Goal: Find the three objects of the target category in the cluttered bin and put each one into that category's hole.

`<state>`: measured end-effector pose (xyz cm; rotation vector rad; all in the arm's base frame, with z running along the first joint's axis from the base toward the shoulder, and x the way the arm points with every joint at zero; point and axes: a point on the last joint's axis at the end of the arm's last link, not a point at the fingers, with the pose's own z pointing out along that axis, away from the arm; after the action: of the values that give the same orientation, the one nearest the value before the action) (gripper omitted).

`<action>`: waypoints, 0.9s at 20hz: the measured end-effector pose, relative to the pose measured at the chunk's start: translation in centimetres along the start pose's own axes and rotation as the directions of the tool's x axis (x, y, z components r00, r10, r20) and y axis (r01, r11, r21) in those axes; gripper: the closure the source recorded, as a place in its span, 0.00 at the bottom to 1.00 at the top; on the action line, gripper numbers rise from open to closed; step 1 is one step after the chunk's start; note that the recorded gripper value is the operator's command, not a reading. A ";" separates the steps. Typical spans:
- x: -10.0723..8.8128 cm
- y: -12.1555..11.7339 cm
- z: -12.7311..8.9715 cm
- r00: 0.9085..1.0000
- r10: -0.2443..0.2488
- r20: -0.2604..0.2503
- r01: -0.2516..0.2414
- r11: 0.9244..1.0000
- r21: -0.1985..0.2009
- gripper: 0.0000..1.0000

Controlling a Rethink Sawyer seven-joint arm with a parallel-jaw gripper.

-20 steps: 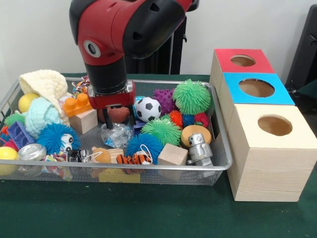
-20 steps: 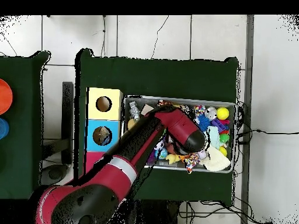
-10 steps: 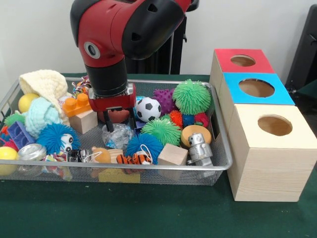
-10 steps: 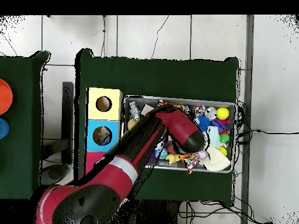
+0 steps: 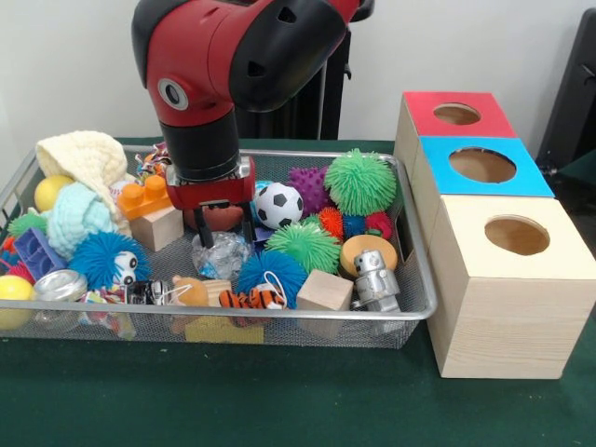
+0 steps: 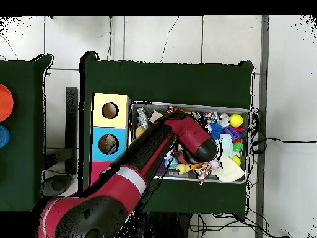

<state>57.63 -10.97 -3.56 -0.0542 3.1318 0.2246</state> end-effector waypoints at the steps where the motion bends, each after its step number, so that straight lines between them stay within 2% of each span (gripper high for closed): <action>1: 0.0 0.0 0.0 1.000 0.000 0.000 0.000 1.000 0.000 0.00; 5: 0.0 -0.1 0.0 1.000 -0.004 -0.003 0.004 1.000 0.004 0.00; 12: -0.1 -0.3 0.6 1.000 -0.023 -0.001 0.023 0.999 0.047 0.00; 14: -0.1 -0.4 1.0 0.999 -0.032 0.006 0.031 0.997 0.077 0.00; 17: -0.5 -0.4 1.0 0.998 -0.060 0.028 0.055 0.987 0.149 0.00; 18: -0.7 -0.4 1.0 0.997 -0.066 0.033 0.060 0.985 0.161 0.00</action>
<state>58.33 -11.21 -4.56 -0.1459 3.0917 -0.0263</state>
